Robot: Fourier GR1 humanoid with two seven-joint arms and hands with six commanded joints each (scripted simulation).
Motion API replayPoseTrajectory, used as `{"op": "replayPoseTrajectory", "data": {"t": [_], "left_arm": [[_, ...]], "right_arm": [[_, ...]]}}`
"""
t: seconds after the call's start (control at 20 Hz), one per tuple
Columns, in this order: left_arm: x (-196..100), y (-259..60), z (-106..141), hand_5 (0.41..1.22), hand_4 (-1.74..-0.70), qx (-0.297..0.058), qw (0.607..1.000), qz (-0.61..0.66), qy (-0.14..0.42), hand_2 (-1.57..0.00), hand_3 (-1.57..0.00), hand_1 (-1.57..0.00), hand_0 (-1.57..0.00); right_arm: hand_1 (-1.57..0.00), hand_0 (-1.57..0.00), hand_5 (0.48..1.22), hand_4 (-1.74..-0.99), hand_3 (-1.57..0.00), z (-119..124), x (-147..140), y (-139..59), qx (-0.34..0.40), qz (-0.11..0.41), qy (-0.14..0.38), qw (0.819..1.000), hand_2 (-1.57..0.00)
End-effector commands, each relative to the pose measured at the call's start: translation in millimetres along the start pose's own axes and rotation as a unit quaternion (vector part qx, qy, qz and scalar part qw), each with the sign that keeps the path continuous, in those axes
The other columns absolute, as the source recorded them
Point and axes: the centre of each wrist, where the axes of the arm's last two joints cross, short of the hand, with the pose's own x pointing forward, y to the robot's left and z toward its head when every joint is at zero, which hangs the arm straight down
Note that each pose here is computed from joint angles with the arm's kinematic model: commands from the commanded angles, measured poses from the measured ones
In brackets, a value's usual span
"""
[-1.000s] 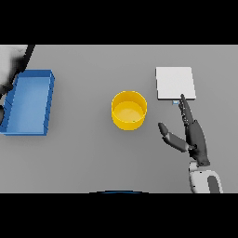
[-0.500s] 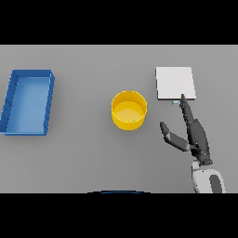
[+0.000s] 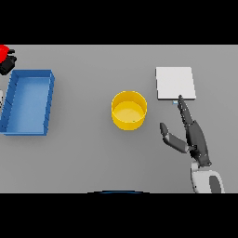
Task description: Pick up the red beaker and tilt it to pour out 1 green nut into yellow bowl. Pick up the yellow bowl and place it on the metallic measuring scale.
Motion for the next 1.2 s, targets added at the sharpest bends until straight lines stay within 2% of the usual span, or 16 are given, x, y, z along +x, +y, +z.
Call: {"op": "replayPoseTrajectory", "data": {"t": [0.0, 0.1, 0.3, 0.35, 0.4, 0.45, 0.55, 0.6, 0.7, 0.9, 1.1, 1.15], "left_arm": [[-7, -3, 4, 1.221, -1.74, 0.003, 1.000, 0.008, 0.013, -1.57, -1.57, -1.57, -1.57], [-16, -9, 16, 1.151, -1.74, -0.001, 1.000, 0.018, 0.019, -1.57, -1.57, -1.57, -1.57], [-28, -16, 28, 0.925, -1.74, -0.001, 0.998, 0.032, 0.049, -1.57, -1.57, -1.57, -1.57], [-27, -15, 31, 0.868, -1.66, -0.006, 0.998, 0.036, 0.057, -1.57, -1.57, -1.57, -1.57], [-30, -18, 36, 0.818, -1.52, -0.015, 0.998, 0.032, 0.053, -1.53, -1.53, -1.57, -1.57], [-30, -14, 39, 0.774, -1.37, -0.036, 0.999, 0.023, 0.032, -1.28, -1.32, -1.34, -1.47], [-28, -3, 43, 0.705, -1.13, -0.079, 0.996, 0.033, 0.018, -0.82, -0.84, -0.86, -0.94], [-31, -4, 44, 0.683, -1.05, -0.101, 0.994, 0.046, 0.018, -0.65, -0.67, -0.69, -0.75], [-30, -1, 44, 0.651, -0.92, -0.118, 0.993, 0.008, 0.025, -0.42, -0.43, -0.44, -0.48], [-35, -10, 40, 0.627, -0.81, -0.118, 0.991, -0.048, 0.047, -0.17, -0.18, -0.18, -0.20], [-30, -10, 42, 0.631, -0.78, -0.102, 0.994, -0.042, 0.013, -0.07, -0.07, -0.07, -0.08], [-27, -11, 41, 0.633, -0.78, -0.100, 0.995, -0.032, 0.002, -0.06, -0.06, -0.06, -0.06]], "right_arm": [[0.00, 0.00, 0.676, -1.166, 0.00, 0, 1, 0.5, 0.001, 0.001, -0.002, 1.000, 0.00], [0.00, 0.00, 0.676, -1.174, 0.00, -1, -1, -1.6, -0.002, 0.000, 0.007, 1.000, 0.00], [0.00, 0.00, 0.671, -1.157, 0.00, -1, -3, -5.4, -0.004, 0.003, 0.007, 1.000, 0.00], [0.00, 0.00, 0.669, -1.155, 0.00, -1, -1, -3.3, 0.001, 0.000, 0.006, 1.000, 0.00], [0.00, 0.00, 0.670, -1.155, 0.00, -1, -3, -4.2, 0.002, -0.001, 0.007, 1.000, 0.00], [0.00, 0.00, 0.670, -1.153, 0.00, -1, -1, -2.5, 0.002, -0.003, 0.003, 1.000, 0.00], [0.00, 0.00, 0.670, -1.149, 0.00, -1, 0, -2.8, -0.001, 0.000, 0.003, 1.000, 0.00], [0.00, 0.00, 0.671, -1.150, 0.00, -2, 1, -2.7, -0.003, -0.003, 0.003, 1.000, 0.00], [0.00, 0.00, 0.670, -1.155, 0.00, 1, 0, -2.2, 0.000, -0.005, 0.004, 1.000, 0.00], [0.00, 0.00, 0.665, -1.157, 0.00, -1, 0, -0.5, -0.004, 0.013, 0.004, 1.000, 0.00], [0.00, 0.00, 0.644, -1.144, 0.00, -6, -1, 2.2, -0.004, 0.020, 0.021, 1.000, 0.00], [0.00, 0.00, 0.631, -1.131, 0.00, -5, 1, 0.8, -0.006, 0.046, 0.033, 0.998, 0.00]]}}
